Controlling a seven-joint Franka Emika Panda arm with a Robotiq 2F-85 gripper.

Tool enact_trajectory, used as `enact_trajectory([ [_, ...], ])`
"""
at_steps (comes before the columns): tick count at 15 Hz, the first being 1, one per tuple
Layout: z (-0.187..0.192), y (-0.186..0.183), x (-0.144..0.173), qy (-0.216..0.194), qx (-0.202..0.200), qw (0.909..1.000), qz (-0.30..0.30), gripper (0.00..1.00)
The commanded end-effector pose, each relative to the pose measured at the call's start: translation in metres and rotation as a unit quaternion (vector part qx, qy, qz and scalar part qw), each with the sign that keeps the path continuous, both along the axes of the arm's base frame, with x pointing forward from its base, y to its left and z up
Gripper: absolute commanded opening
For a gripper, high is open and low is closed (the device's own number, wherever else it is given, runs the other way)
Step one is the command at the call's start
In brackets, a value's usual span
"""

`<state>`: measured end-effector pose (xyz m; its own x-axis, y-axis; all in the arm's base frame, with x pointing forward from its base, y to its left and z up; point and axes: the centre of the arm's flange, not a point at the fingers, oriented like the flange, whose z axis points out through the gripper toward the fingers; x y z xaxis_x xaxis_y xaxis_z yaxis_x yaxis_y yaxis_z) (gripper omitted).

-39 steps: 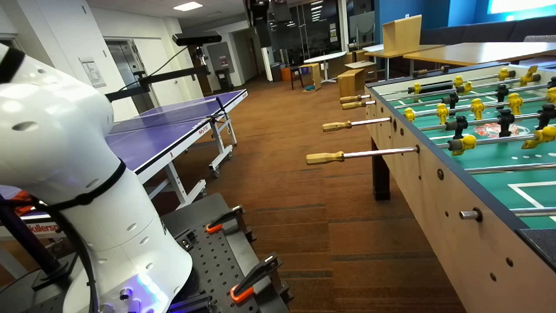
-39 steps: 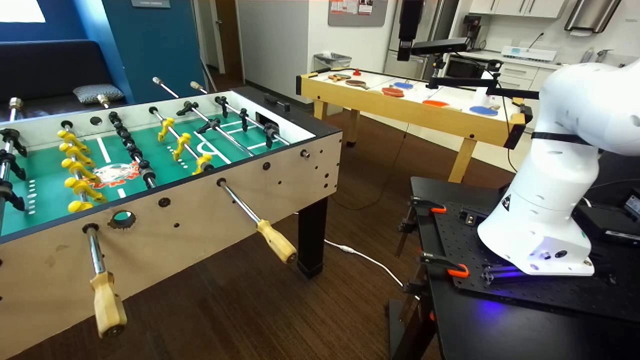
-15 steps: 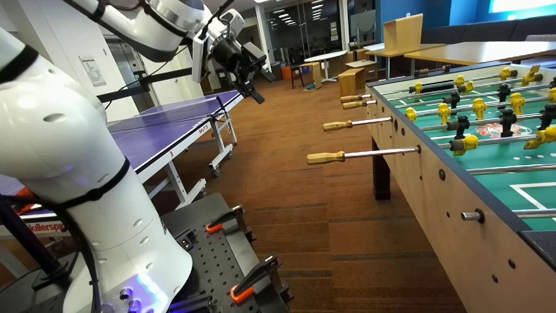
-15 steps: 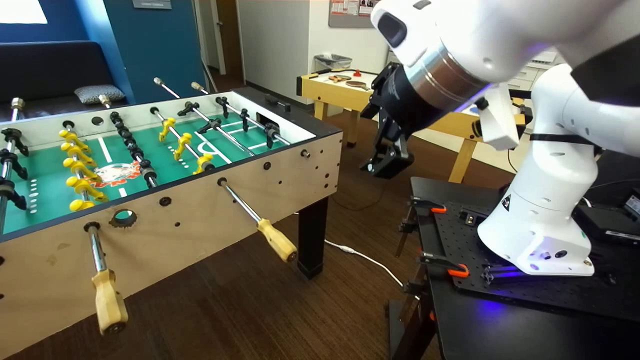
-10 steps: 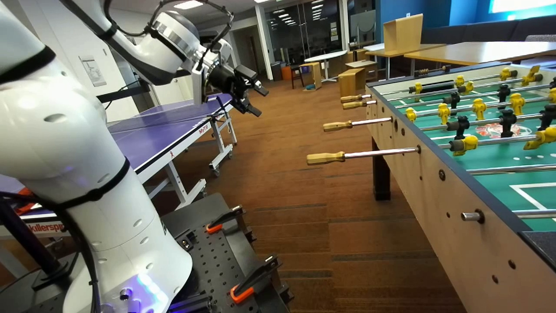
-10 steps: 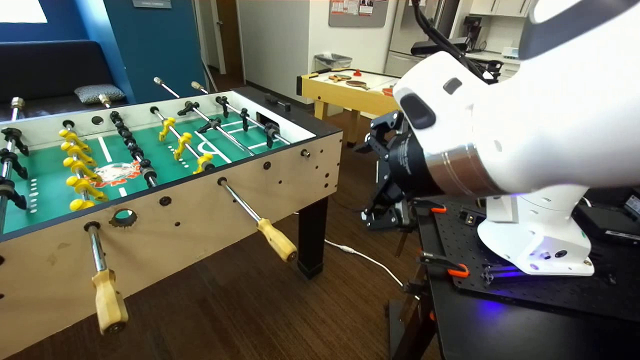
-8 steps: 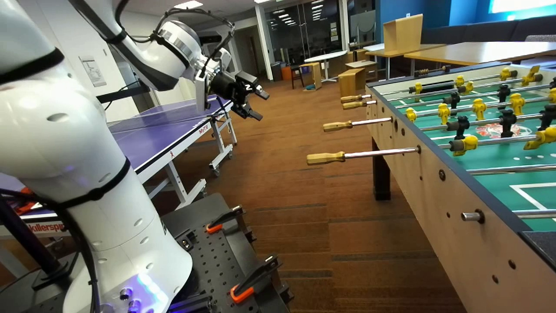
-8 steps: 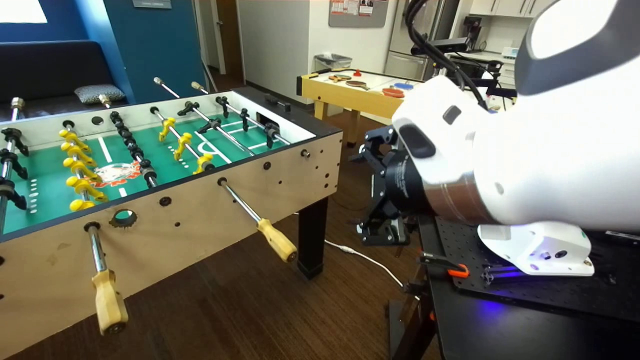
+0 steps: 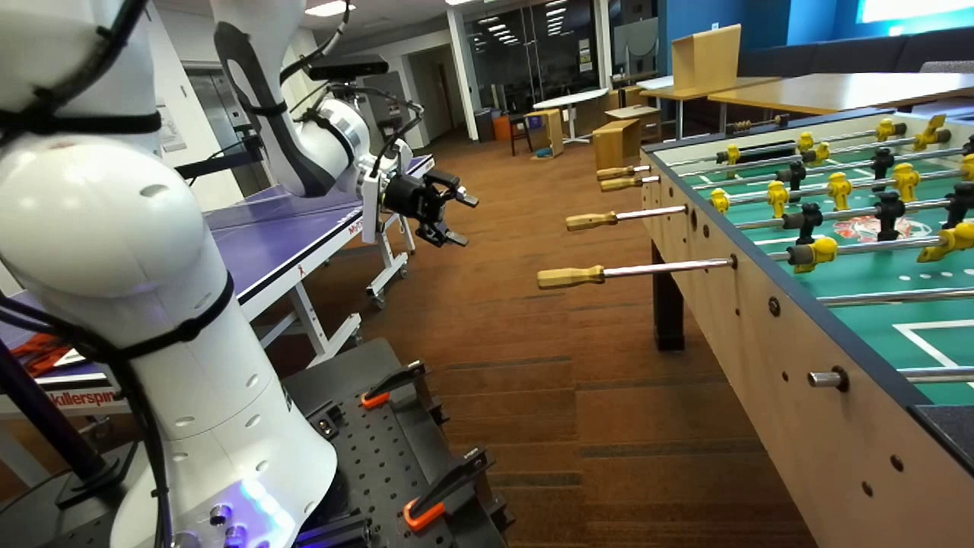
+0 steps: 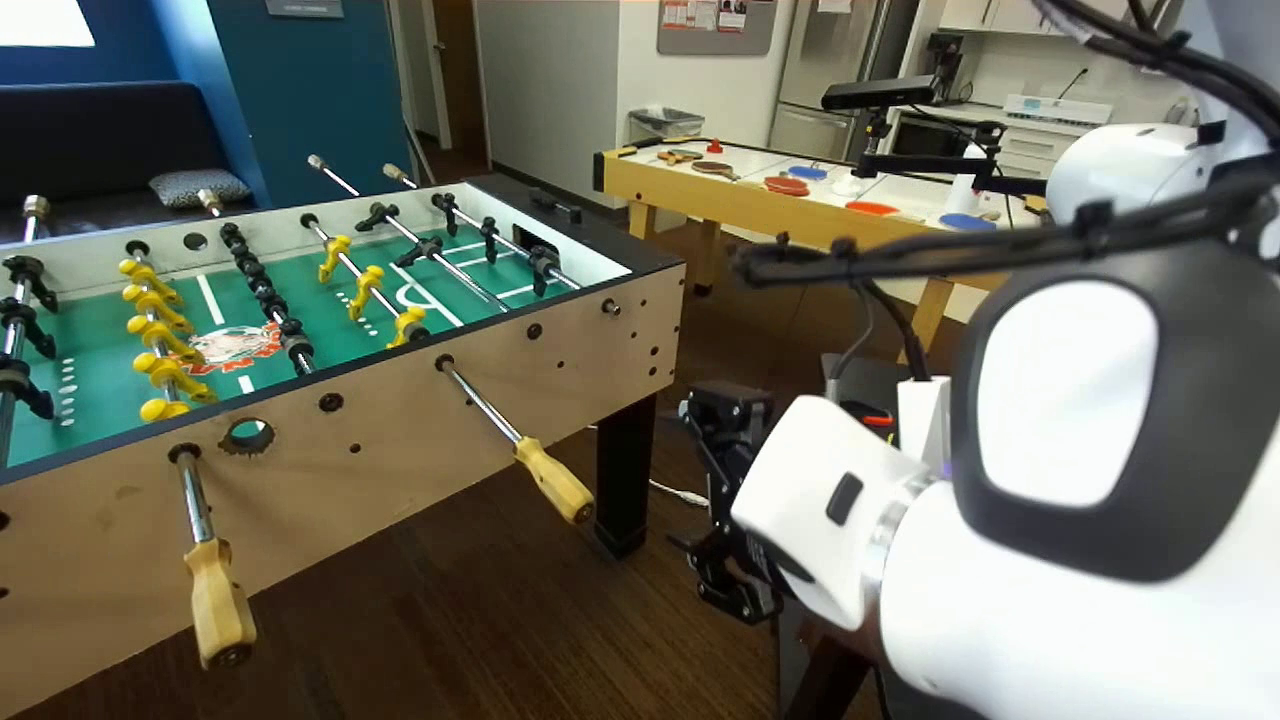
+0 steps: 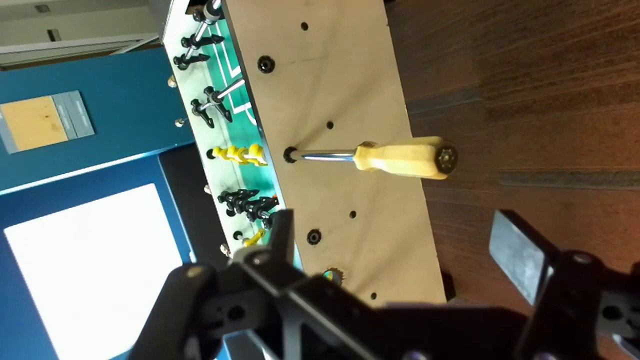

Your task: Turn the rod on the right side of the foosball table

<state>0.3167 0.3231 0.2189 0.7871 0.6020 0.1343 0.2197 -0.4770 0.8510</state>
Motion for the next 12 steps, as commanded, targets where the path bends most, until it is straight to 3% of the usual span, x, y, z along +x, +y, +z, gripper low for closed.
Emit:
enact_trajectory([
  [1, -0.048, 0.025, 0.008, 0.018, -0.020, 0.9994, -0.021, 1.00],
  [3, -0.039, 0.009, -0.002, 0.025, -0.015, 0.9995, -0.009, 1.00],
  [9, -0.057, 0.016, 0.002, 0.037, -0.013, 0.9990, -0.020, 1.00],
  [12, -0.073, 0.012, 0.008, 0.018, -0.099, 0.9944, -0.030, 1.00],
])
